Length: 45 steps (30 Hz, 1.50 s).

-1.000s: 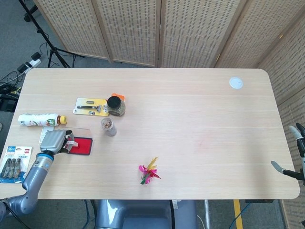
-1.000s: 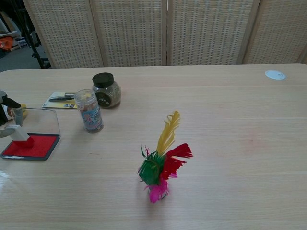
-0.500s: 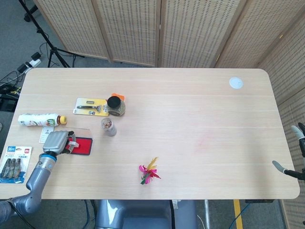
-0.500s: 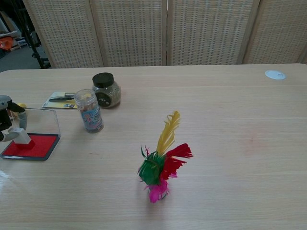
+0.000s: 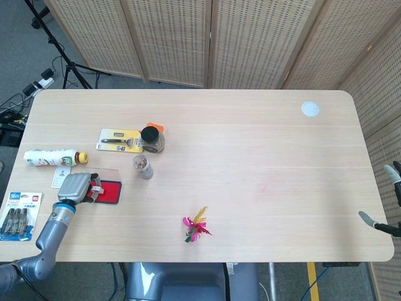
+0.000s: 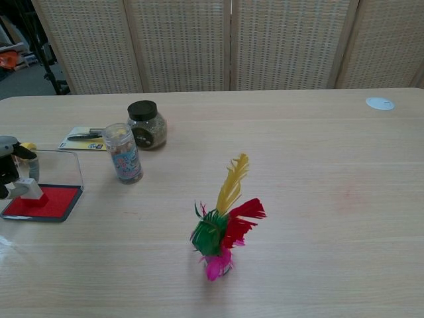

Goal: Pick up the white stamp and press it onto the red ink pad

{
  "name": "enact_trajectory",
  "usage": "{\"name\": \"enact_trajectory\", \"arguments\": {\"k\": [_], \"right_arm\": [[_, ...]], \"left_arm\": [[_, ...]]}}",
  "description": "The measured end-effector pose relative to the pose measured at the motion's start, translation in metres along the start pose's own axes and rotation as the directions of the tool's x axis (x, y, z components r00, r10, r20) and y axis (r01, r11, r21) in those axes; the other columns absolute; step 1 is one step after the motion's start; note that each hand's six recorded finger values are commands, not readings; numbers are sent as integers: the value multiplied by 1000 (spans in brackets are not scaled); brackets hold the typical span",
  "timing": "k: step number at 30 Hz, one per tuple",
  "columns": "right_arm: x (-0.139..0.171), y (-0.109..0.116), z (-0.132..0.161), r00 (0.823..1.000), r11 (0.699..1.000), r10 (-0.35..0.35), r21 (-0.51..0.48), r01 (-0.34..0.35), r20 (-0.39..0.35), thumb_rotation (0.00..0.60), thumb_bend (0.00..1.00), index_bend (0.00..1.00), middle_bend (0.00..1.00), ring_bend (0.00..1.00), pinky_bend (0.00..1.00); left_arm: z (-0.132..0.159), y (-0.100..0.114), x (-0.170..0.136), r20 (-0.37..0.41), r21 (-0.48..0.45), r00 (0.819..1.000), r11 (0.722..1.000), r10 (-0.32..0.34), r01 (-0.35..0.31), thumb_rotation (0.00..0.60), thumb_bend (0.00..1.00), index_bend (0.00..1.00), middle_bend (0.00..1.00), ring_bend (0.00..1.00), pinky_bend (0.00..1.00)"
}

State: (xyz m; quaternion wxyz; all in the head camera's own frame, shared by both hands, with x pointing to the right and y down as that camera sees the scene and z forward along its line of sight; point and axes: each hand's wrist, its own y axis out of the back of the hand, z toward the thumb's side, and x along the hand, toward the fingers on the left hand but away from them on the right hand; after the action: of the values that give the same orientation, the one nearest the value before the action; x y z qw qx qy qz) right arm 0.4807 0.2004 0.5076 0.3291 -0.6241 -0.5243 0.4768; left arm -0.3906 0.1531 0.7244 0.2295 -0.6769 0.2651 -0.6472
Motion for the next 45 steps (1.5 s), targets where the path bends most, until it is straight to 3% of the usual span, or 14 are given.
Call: {"name": "enact_trajectory", "arguments": {"k": [17, 25, 35, 40, 45], "right_arm": [[1, 1, 0, 1000, 1000, 0, -3, 0, 0, 600, 0, 5, 0, 0, 0], [0, 1, 0, 1000, 1000, 0, -5, 0, 0, 600, 0, 5, 0, 0, 0], [1, 0, 1, 1000, 1000, 2, -6, -2, -4, 600, 0, 5, 0, 0, 0], [1, 0, 1, 1000, 1000, 4, -4, -4, -5, 600, 0, 5, 0, 0, 0], [0, 0, -1, 1000, 1000, 5, -8, -5, 1, 600, 0, 5, 0, 0, 0]], "left_arm": [[-1, -1, 0, -6, 0, 1000, 1000, -4, 4, 600, 401, 598, 1000, 983, 926], [6, 17, -11, 23, -6, 999, 1000, 28, -28, 600, 401, 598, 1000, 983, 925], [35, 49, -36, 115, -2, 989, 996, 90, -90, 600, 394, 598, 1000, 983, 926], [51, 48, -36, 143, 43, 986, 995, 87, -94, 600, 394, 598, 1000, 983, 926], [74, 32, -30, 153, 87, 987, 994, 56, -69, 600, 394, 598, 1000, 983, 925]]}}
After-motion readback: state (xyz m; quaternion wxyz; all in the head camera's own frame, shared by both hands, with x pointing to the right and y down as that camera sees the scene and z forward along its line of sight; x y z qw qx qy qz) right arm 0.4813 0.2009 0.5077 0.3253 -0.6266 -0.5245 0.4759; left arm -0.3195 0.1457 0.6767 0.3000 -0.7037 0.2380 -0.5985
